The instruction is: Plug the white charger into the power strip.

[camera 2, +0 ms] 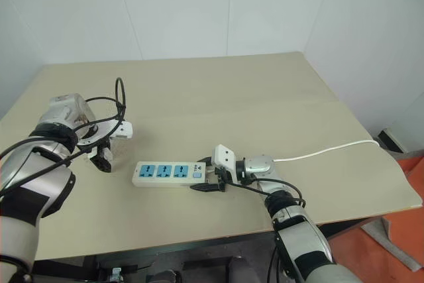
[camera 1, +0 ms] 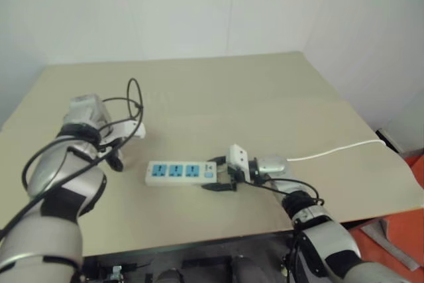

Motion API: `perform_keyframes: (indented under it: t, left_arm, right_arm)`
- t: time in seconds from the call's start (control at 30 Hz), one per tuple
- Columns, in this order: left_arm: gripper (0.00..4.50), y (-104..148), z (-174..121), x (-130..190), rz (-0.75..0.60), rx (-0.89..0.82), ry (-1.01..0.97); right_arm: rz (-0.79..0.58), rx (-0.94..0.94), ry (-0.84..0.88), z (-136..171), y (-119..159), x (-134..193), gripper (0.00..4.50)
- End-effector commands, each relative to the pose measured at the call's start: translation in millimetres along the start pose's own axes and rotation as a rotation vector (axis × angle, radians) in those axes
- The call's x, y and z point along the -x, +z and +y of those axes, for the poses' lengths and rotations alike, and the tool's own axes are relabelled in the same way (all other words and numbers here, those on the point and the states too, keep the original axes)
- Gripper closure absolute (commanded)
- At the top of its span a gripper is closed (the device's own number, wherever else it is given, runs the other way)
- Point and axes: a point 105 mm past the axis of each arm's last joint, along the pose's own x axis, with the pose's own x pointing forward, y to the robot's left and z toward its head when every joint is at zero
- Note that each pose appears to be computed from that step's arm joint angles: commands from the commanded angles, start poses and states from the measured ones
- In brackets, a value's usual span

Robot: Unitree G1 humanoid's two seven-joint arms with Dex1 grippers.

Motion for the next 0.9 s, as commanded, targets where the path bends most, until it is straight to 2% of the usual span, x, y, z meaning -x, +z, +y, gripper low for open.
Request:
perform_keyframes:
  t: [0.03,0.13,0.4,0.53,0.63,0.87,0.9]
  left_arm:
    - [0.19,-6.2,4.1,-0.7,0.016,0.027,0.041]
    - [0.9,-7.1,5.3,-0.4,0.016,0.027,0.051]
    - [3.4,-8.0,7.6,2.5,0.015,0.019,0.066]
    - [3.5,-6.6,10.0,5.7,-0.001,-0.002,0.083]
    - [3.5,2.2,11.4,13.1,-0.072,-0.061,0.09]
    - [3.5,54.6,1.5,56.3,-0.56,-0.215,0.074]
    - [3.5,63.9,-2.8,68.7,-0.677,-0.235,0.07]
  right_arm:
    - [-0.001,-0.013,0.002,3.7,-2.1,-2.6,1.1]
    - [0.0,-0.013,0.002,3.8,-2.2,-2.2,1.1]
    - [-0.001,-0.01,0.005,3.8,-1.5,-3.2,1.1]
    - [-0.002,-0.01,0.011,4.5,-1.2,-4.7,1.1]
    - [-0.006,-0.008,0.021,6.0,-0.9,-6.1,1.1]
    - [-0.028,0.01,0.079,10.2,4.1,-10.3,1.1]
    - [-0.039,0.009,0.086,10.2,5.9,-10.6,1.1]
